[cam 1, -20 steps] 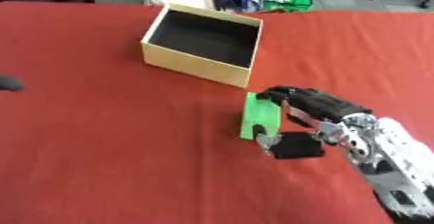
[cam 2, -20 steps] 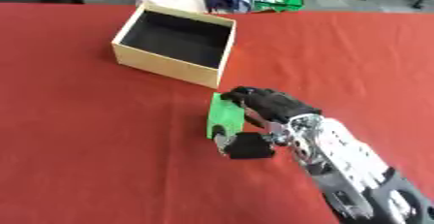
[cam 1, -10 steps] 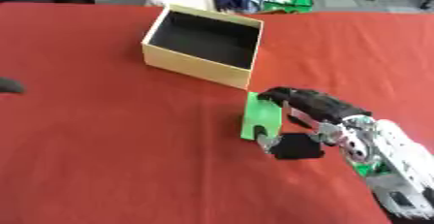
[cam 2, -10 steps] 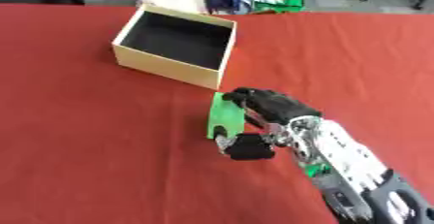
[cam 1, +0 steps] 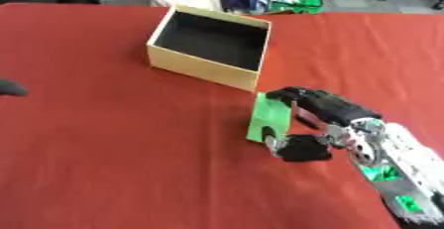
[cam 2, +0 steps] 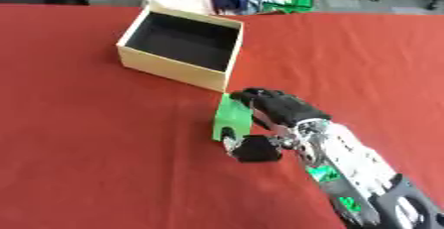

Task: Pick up objects on the table and place them in the box.

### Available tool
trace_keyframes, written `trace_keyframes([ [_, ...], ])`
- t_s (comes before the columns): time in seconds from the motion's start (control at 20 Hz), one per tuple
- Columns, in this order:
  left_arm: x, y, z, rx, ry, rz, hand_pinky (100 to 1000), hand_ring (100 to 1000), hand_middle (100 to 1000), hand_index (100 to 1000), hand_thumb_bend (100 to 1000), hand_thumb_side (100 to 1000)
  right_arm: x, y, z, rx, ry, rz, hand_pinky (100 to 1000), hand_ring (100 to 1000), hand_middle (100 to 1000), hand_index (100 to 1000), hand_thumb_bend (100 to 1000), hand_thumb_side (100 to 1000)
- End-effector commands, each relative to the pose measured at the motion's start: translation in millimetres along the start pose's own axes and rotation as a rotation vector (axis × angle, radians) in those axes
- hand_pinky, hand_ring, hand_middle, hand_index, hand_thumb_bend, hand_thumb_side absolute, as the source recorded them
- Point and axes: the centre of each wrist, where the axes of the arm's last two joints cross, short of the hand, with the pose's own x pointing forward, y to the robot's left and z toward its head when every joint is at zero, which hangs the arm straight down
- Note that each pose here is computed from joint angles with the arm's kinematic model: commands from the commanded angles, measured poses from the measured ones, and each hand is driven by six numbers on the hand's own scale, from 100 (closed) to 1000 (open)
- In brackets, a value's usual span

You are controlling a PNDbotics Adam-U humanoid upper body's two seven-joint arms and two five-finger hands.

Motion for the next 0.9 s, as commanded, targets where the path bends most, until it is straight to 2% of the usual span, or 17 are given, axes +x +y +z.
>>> trace_keyframes([
  [0.05,6,0.5,-7,-0.015,-0.031,-0.006,607,592,739,894,100,534,0,-14.5,9,-0.033,0.023,0.02,963,986,939,1000,100,666],
  [0.9,6,0.4,-7,-0.021,-0.029,-0.002,607,592,741,895,100,535,-1,-26.4,12,-0.045,0.026,-0.002,972,1000,953,1000,100,738],
])
